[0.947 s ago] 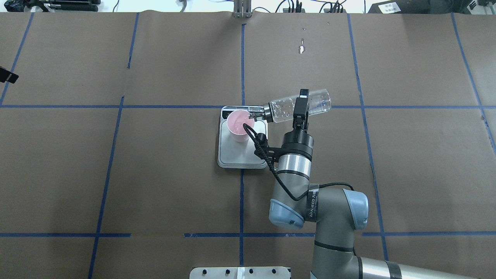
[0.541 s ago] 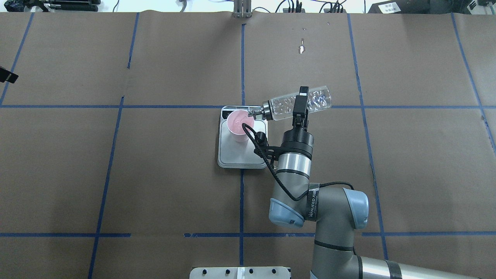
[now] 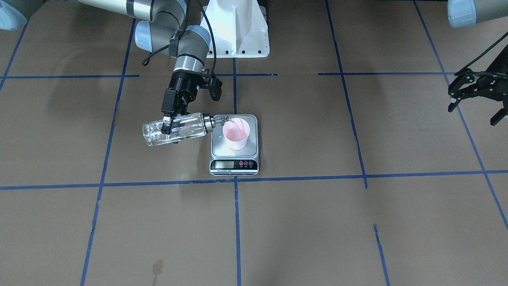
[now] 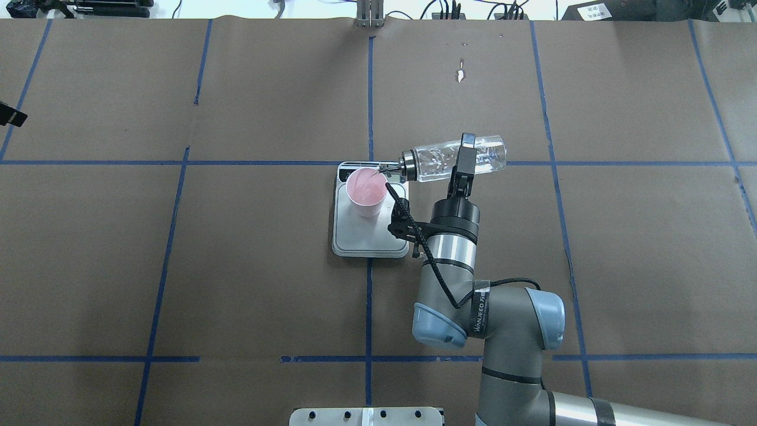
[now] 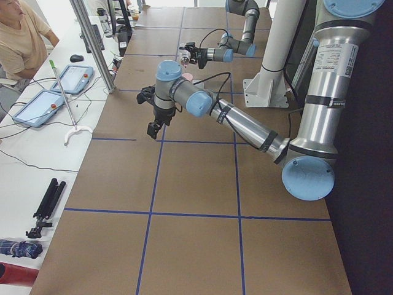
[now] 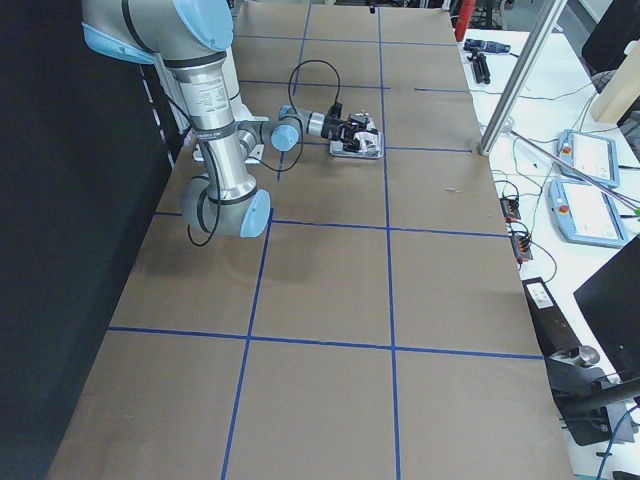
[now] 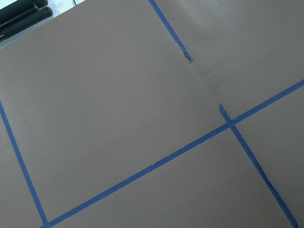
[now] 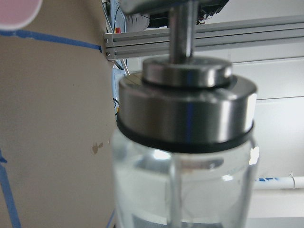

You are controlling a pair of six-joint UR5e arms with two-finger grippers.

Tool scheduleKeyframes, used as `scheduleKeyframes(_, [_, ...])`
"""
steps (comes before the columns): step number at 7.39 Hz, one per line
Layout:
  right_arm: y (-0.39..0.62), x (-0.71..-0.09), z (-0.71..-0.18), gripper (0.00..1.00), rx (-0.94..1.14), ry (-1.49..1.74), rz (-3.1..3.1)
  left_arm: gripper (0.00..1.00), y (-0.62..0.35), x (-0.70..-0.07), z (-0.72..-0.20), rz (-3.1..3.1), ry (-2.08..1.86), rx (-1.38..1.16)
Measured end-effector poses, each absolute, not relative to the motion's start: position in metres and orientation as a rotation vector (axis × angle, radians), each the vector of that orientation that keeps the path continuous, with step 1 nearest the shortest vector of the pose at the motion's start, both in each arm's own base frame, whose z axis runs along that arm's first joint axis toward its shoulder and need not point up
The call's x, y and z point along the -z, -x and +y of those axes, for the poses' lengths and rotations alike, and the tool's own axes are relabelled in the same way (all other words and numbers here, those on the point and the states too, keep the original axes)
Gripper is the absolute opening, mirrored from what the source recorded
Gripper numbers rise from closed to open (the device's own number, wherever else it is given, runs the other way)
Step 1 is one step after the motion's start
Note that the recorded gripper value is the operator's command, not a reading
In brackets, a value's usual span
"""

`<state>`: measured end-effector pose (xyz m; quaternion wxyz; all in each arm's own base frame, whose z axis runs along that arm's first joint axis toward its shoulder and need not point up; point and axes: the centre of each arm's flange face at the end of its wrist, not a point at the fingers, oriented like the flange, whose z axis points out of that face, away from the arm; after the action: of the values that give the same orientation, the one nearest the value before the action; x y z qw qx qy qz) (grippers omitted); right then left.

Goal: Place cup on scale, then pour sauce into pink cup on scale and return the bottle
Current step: 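Tilt the bottle back upright with the right gripper, then carry the bottle with the right gripper back to its starting spot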

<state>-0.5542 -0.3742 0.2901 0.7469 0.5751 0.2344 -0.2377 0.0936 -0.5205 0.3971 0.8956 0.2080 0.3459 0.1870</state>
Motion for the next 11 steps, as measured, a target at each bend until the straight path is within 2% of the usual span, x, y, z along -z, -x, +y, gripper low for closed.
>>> scheduleKeyframes(7, [0.547, -0.317, -0.358, 0.0, 0.162, -1.282, -0.043, 1.0, -0.094, -0.395, -0.521, 0.718, -0.435, -0.389])
scheduleKeyframes(11, [0.514, -0.338, -0.369, 0.0, -0.082, -1.222, -0.326, 1.0, -0.095, -0.396, -0.521, 0.717, -0.433, -0.392])
